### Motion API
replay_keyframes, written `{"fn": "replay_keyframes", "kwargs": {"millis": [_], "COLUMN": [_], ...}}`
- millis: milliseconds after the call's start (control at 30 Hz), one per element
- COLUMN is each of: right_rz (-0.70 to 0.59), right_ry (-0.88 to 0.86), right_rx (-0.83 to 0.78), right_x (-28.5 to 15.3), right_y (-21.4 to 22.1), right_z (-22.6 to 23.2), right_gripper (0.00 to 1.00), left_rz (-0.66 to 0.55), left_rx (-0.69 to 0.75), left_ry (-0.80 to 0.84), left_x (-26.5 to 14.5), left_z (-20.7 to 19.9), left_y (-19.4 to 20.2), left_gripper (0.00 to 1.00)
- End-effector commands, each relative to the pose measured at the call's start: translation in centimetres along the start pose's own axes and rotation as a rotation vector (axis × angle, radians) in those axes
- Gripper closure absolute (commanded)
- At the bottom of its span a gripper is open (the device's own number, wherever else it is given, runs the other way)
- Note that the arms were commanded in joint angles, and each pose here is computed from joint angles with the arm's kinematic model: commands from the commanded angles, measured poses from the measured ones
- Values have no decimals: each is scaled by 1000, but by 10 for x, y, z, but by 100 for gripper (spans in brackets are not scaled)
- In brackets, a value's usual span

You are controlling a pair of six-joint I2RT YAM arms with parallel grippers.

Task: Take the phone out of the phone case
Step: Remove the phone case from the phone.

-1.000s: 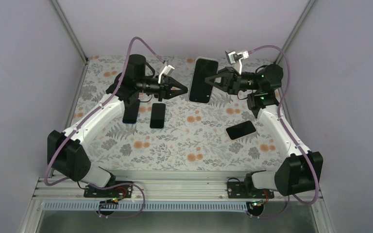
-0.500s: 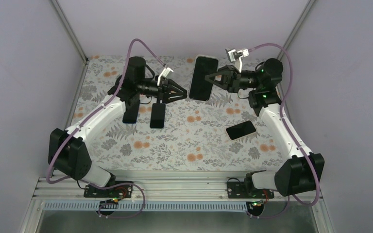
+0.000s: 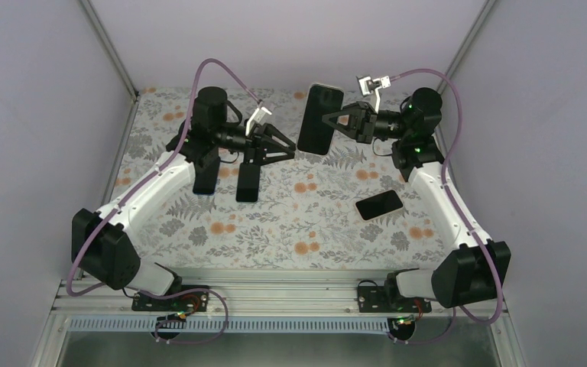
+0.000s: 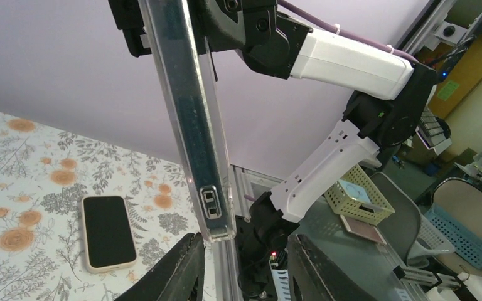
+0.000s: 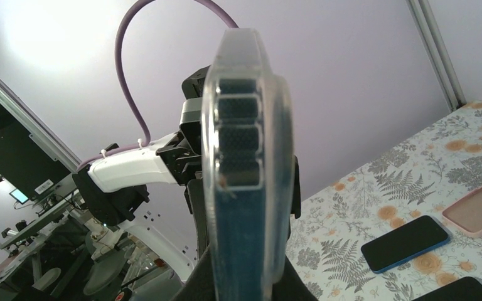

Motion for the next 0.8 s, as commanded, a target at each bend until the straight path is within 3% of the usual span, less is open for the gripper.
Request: {"fn": "replay_keyframes", "kwargs": {"millis": [0,767], "right_rz": [-23,-10], "right_ry": [-4,-41], "right_rx": [-76,-88], "right_x": [-2,0], "right_y": [-11,-8], "right_z": [10,18], "right_gripper": [96,96], "left_rz": [-8,-57], "left_rx": [37,-73], "left_ry": [5,-149], "left_x": [1,-2], "left_z": [-5,27], "left_y": [-10,-8], "left_gripper": [67,83]}}
Point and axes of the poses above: each gripper's point midway between its finger pads, its own x axis out along the fingers, its own z axis along the line the jaws close on, y = z × x, the point moved 7 cm from there along -x, back along the fingers, and after that the axes turned 5 degrees about -x, right-handed, at the moved point
